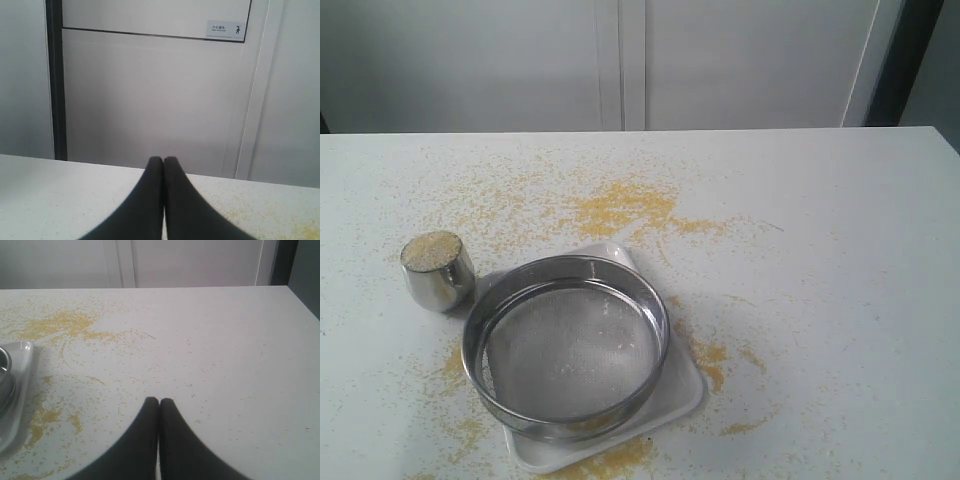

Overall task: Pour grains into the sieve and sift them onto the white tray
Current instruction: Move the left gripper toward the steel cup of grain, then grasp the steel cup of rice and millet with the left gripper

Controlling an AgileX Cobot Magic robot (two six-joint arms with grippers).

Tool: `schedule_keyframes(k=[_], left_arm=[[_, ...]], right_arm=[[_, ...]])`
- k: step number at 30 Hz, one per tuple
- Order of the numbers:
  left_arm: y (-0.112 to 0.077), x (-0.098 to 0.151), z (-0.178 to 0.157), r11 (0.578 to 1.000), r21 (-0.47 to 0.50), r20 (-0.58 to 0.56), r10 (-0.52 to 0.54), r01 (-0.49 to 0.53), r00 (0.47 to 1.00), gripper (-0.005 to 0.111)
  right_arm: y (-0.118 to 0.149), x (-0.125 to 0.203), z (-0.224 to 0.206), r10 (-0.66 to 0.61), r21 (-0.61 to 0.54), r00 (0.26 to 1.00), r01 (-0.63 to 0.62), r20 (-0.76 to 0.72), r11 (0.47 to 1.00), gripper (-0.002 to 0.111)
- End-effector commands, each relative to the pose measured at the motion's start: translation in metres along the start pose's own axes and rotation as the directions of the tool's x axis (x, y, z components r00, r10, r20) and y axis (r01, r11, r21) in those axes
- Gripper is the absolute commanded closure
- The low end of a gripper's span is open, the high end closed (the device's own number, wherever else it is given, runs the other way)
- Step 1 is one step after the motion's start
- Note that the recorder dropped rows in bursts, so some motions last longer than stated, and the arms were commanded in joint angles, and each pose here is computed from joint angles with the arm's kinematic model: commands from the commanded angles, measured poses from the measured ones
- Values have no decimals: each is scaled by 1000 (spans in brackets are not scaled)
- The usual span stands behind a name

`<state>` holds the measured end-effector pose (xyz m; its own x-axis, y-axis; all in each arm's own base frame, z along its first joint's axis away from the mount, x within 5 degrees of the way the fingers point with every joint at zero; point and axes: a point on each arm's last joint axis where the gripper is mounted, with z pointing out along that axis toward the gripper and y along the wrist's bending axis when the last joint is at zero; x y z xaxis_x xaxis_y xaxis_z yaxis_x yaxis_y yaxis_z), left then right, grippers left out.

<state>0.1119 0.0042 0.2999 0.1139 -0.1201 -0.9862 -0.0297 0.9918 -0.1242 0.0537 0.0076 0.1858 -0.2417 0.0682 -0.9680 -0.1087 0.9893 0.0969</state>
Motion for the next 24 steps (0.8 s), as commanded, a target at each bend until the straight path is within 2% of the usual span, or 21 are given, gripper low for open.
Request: schedule_keyframes(k=[1,3,4,7,9,11,14,15,24], left_arm=[[-4,1,22,999,39,7,24,-24,1000,107],[-9,5,32,993,99,22,66,-68,998,107],[-16,9,40,981,168,31,96,-100,995,107],[-24,21,55,953,267,38,136,-141,990,107],[-28,28,65,935,321,61,142,-154,988,97],[-32,35,73,918,359,88,148,-170,985,67],[-31,47,88,923,362,29,128,-130,991,11],[-30,50,94,925,361,5,121,-115,993,1],[-30,86,119,926,378,-142,82,-23,986,2]], right_arm=[[0,1,0,-4,1,1000,4,9,1000,108],[0,1,0,-2,0,1000,2,9,1000,108],[0,1,0,-2,0,1000,2,9,1000,108],[0,1,0,-2,0,1000,2,9,1000,108],[0,1,0,-2,0,1000,2,9,1000,108],[0,1,0,-2,0,1000,2,9,1000,108],[0,1,0,-2,0,1000,2,9,1000,108],[0,1,0,-2,0,1000,2,9,1000,108],[0,1,0,-6,1,1000,6,9,1000,108]])
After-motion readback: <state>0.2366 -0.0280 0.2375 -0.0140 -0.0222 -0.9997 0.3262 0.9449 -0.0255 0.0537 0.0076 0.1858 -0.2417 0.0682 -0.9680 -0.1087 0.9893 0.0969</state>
